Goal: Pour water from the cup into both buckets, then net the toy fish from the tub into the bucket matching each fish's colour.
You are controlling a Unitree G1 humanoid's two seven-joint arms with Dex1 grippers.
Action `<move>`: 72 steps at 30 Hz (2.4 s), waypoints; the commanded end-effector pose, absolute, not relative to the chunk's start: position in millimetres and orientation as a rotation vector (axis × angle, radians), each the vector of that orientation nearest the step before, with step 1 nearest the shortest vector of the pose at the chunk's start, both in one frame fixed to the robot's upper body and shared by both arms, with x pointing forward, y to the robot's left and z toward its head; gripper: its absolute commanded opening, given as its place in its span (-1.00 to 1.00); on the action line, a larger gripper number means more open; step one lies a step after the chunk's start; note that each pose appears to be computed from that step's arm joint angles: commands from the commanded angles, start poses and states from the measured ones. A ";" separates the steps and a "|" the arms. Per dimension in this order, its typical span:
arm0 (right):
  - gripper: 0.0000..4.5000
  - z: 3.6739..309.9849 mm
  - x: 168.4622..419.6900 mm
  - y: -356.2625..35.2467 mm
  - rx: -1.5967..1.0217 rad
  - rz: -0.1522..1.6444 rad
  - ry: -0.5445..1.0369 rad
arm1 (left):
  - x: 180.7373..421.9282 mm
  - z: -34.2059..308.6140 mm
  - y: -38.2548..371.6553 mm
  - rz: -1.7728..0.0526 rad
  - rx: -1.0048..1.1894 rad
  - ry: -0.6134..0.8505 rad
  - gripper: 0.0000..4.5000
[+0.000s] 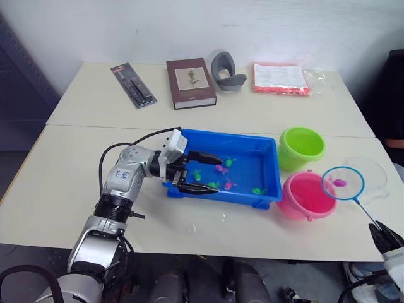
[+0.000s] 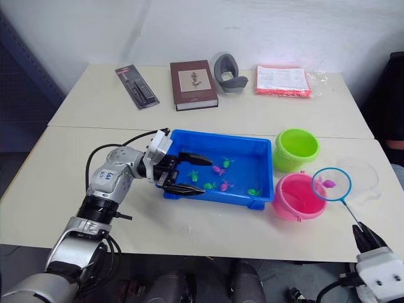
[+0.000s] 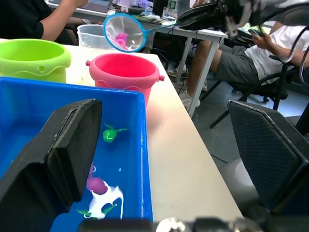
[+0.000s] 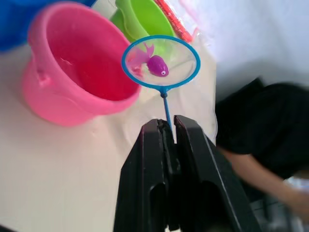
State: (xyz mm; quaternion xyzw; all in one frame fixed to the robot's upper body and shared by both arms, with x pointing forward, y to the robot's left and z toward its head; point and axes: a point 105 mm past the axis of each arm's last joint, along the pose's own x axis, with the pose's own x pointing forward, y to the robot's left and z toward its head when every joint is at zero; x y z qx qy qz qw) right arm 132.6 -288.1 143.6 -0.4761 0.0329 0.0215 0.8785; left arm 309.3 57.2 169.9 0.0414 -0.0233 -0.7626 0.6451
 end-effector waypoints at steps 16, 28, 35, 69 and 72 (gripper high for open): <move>-1.00 139.8 139.3 -287.2 -1.811 0.136 -0.125 | 302.7 180.6 47.5 -1.750 0.068 -0.113 0.98; -1.00 155.3 141.4 -270.3 -1.787 0.086 -0.144 | 300.3 179.1 43.4 -1.753 0.060 -0.118 0.98; -1.00 154.9 138.4 -268.0 -1.794 0.084 -0.125 | 301.0 178.7 44.0 -1.748 0.061 -0.118 0.98; -1.00 148.8 130.3 -278.4 -1.832 0.069 -0.104 | 306.2 177.4 40.5 -1.735 0.063 -0.154 0.98; -1.00 152.3 132.7 -279.0 -1.867 0.077 -0.130 | 307.2 179.2 38.3 -1.729 0.063 -0.175 0.98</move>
